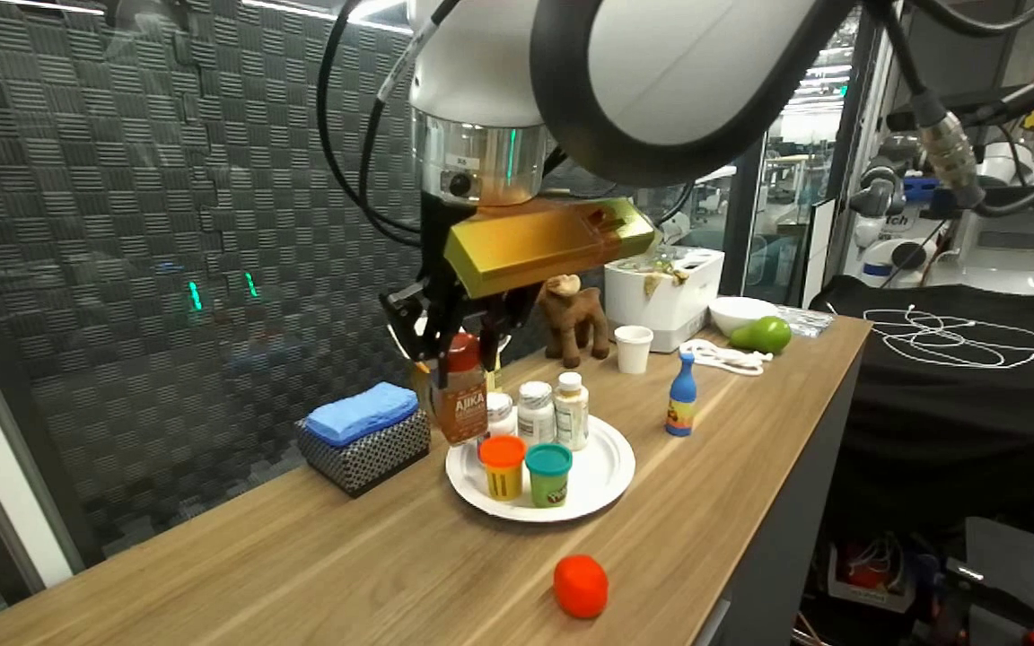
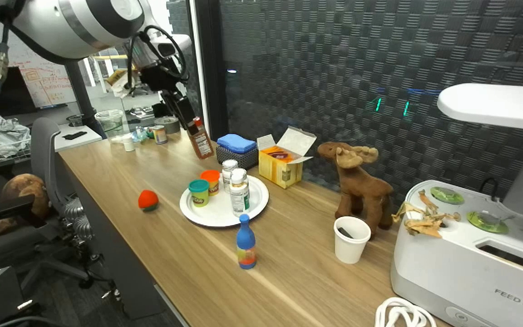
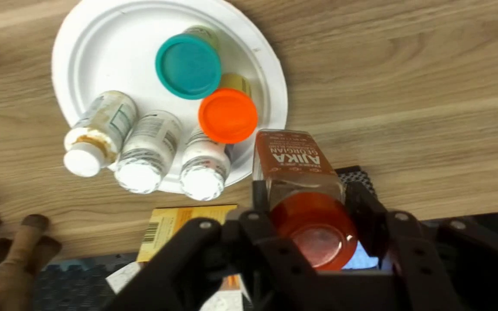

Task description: Put the bottles and orange plushie on the white plate one at a time

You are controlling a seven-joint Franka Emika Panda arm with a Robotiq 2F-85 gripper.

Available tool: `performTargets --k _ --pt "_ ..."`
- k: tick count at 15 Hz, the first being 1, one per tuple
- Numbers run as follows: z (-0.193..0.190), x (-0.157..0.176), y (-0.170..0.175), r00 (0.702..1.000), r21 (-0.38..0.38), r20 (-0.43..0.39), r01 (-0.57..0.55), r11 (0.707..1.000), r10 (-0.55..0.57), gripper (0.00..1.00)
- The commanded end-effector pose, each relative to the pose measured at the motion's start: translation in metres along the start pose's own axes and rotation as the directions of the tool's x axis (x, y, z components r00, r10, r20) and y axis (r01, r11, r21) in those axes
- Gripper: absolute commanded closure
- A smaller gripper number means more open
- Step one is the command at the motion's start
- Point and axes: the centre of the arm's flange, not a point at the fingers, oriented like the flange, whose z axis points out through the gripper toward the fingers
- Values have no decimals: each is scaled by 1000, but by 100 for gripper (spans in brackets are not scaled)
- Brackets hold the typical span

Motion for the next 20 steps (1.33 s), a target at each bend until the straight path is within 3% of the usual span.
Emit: performTargets --k 1,5,8,14,20 --pt "-11 -16 17 986 -93 -99 -141 986 131 76" --pt "-5 -26 22 964 -135 -126 -252 958 235 76" --pt "2 -37 19 956 -167 -112 -288 943 273 76" --pt "6 -41 25 926 -190 -170 -368 910 338 76" --pt "17 -47 25 938 -214 -134 -343 915 321 76"
